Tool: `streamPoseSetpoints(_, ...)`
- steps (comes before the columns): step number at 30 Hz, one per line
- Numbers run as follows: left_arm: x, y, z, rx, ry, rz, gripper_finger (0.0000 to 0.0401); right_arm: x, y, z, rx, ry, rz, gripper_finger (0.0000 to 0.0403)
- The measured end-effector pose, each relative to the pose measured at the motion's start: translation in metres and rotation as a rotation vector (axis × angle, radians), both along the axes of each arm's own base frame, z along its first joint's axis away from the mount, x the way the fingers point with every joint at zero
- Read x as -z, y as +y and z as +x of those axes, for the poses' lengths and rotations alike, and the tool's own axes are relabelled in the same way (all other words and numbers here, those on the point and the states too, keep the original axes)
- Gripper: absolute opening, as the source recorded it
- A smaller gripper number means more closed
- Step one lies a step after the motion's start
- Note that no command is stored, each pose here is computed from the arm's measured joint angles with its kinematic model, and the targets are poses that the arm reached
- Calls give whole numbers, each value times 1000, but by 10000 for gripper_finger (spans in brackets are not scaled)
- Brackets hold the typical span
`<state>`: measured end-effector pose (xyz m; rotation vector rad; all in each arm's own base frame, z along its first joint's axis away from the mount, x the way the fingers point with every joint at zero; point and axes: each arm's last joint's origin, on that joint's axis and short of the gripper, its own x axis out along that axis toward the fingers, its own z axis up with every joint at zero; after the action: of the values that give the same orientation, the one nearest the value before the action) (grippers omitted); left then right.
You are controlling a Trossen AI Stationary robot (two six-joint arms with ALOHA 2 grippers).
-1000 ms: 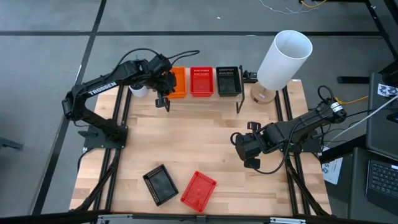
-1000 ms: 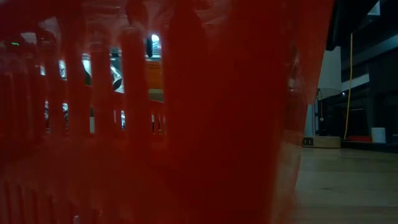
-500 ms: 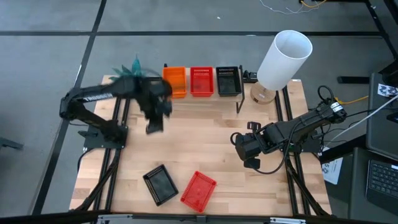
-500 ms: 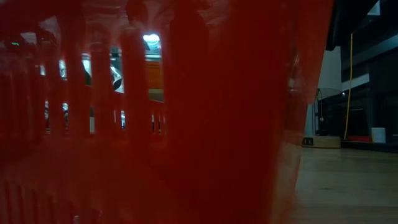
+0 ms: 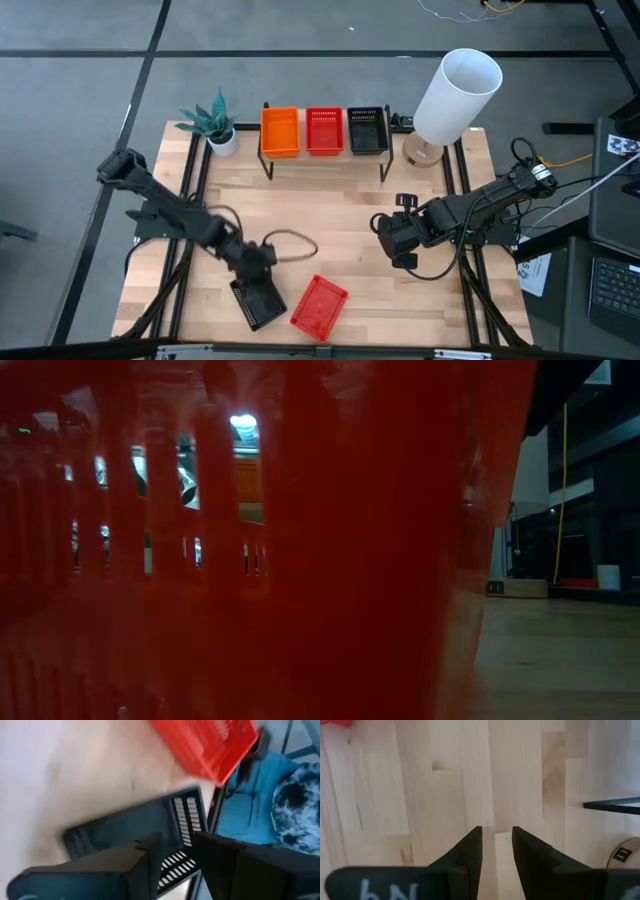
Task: Stack baskets on shelf by color
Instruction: Stack the black bin on the black bin on the shelf
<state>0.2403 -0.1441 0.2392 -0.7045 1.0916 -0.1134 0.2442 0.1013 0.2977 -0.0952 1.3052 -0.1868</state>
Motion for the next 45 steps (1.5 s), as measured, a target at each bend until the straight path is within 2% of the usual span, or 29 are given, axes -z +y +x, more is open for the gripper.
streamPoseSetpoints(4, 40, -16, -8, -13, 208, -6, 104, 0, 0, 0, -1, 1, 0, 105)
streamPoseSetpoints(6, 53, -19, -3, -21, 223, 23, 104, 0, 0, 0, -7, 3, -2, 105)
streamPoseSetpoints(10, 82, -5, 21, -62, 165, 208, 104, 0, 0, 0, -35, 9, -9, 105)
streamPoseSetpoints(12, 97, 17, 39, -94, 118, 350, 102, 0, 0, 0, -41, 10, -11, 105)
streamPoseSetpoints(15, 104, 57, 79, -140, 7, 516, 98, 0, 0, 0, -44, 8, -10, 105)
streamPoseSetpoints(18, 94, 88, 111, -85, -98, 583, 93, 0, 0, 0, -29, 6, -6, 105)
streamPoseSetpoints(21, 66, 98, 133, -5, -216, 595, 92, 0, 0, 0, 5, 0, 3, 105)
streamPoseSetpoints(25, 45, 100, 137, 84, -221, 631, 92, 0, 0, 0, 26, -4, 10, 105)
streamPoseSetpoints(27, 28, 92, 143, 105, -267, 637, 91, 0, 0, 0, 24, -5, 10, 105)
streamPoseSetpoints(30, 0, 78, 130, 177, -211, 635, 92, 0, 1, 2, 12, -23, 16, 105)
streamPoseSetpoints(33, -15, 69, 108, 272, -37, 671, 91, -2, 7, 9, -51, -86, 51, 105)
streamPoseSetpoints(36, -36, 63, 75, 315, 104, 720, 91, 3, 16, 21, -184, -204, 88, 105)
streamPoseSetpoints(38, -46, 63, 53, 338, 203, 717, 91, 9, 22, 31, -239, -327, 90, 105)
streamPoseSetpoints(41, -61, 62, 21, 328, 326, 702, 91, 26, 23, 44, -269, -425, 38, 105)
streamPoseSetpoints(45, -87, 62, -15, 220, 315, 721, 91, 48, 21, 65, -287, -444, 7, 105)
